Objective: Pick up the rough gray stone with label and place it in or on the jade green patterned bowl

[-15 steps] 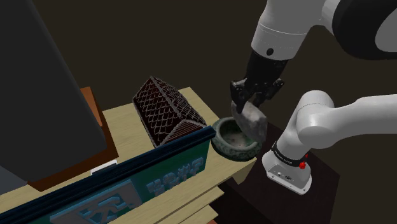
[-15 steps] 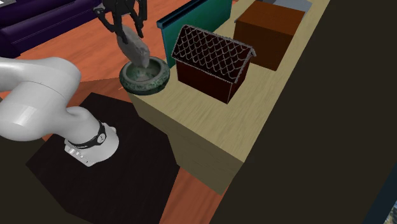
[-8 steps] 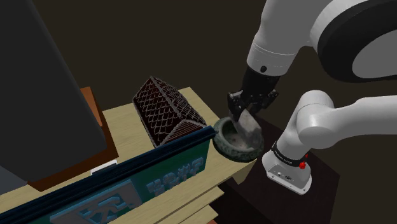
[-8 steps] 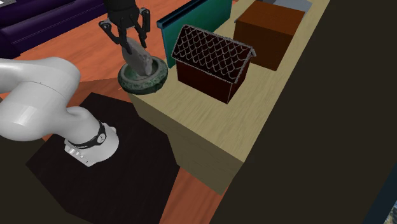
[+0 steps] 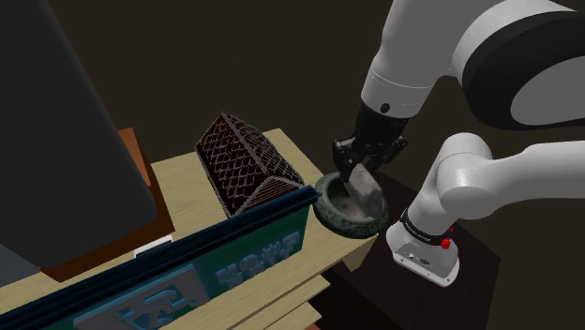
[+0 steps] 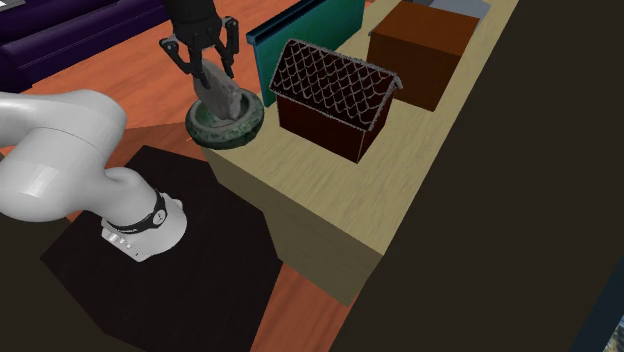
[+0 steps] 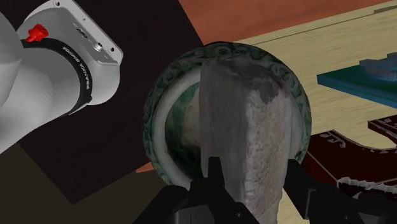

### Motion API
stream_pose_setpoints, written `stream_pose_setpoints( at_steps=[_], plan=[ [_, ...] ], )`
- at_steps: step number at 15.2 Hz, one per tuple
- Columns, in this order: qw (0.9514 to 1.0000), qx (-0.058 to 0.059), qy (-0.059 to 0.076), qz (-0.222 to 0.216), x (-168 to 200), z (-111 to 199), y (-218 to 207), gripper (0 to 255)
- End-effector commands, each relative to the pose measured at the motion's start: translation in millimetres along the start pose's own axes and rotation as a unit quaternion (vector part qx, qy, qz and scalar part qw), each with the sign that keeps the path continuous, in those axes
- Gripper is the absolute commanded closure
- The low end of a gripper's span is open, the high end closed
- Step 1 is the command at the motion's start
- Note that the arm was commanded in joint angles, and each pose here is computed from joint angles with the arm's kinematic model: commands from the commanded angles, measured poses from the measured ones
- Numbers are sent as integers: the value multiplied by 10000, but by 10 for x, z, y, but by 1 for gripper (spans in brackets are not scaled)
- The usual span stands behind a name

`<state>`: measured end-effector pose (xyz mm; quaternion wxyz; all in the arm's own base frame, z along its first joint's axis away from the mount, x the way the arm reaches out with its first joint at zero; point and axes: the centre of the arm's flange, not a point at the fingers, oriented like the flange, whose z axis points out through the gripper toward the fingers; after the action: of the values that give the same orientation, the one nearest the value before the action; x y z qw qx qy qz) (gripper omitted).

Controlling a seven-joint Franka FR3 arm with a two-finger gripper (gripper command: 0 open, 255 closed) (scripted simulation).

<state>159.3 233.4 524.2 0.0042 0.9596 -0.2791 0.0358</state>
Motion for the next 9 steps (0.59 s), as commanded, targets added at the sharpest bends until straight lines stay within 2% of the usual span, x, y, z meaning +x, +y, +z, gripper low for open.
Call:
stream_pose_setpoints(
  at_steps=[1, 2, 7, 9],
  plan=[
    [10000, -64, -30, 7, 4, 44, 10, 255],
    [10000, -64, -30, 7, -1, 46, 10, 0],
    [10000, -64, -30, 7, 4, 44, 10, 0],
    [10000, -64, -30, 7, 6, -220, 7, 0]
  ],
)
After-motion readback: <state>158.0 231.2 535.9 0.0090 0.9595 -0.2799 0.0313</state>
